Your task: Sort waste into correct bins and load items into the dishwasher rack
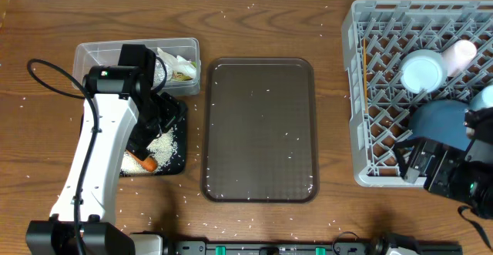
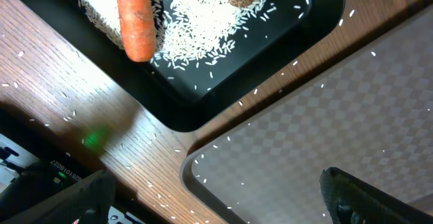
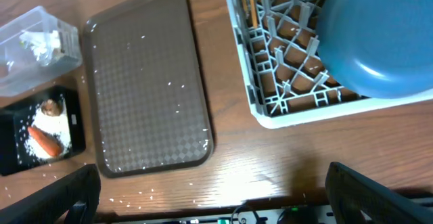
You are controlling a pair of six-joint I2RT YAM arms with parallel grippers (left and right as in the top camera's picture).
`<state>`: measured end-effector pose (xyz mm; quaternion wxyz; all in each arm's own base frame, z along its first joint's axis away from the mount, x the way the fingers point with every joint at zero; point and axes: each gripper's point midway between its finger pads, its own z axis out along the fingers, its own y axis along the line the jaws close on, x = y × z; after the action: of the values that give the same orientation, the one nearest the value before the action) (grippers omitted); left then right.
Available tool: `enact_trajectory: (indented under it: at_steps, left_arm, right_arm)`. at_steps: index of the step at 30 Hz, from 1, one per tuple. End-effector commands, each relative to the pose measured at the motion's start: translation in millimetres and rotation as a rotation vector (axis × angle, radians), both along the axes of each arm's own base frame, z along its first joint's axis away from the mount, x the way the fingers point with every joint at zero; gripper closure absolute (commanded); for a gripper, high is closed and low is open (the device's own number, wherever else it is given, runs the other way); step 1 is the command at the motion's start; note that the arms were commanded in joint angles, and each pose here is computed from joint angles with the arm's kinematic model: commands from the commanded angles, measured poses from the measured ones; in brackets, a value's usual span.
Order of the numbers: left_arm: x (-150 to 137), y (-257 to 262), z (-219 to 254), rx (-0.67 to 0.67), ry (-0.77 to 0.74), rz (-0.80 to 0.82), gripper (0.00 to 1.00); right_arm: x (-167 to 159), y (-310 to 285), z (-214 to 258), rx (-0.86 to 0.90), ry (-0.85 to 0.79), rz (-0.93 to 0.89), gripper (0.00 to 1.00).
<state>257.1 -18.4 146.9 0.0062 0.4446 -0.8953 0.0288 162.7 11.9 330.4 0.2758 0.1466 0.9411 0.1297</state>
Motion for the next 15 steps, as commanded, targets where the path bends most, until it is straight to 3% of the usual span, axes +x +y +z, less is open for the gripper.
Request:
enact_trajectory:
  at_steps: [1,9,15]
  left_arm:
    - [-1,4,4,0.019,-0.011,-0.007,0.02]
    - [-1,4,4,0.019,-0.011,-0.007,0.02]
    - [-1,4,4,0.019,-0.011,-0.007,0.02]
  right_arm:
    - [-10,8,2,-0.007,-0.018,0.041,0.01]
    - [0,15,26,-0.072,-0.273,0.108,0.01]
    - [4,31,6,-0.070,-0.433,0.198,0.01]
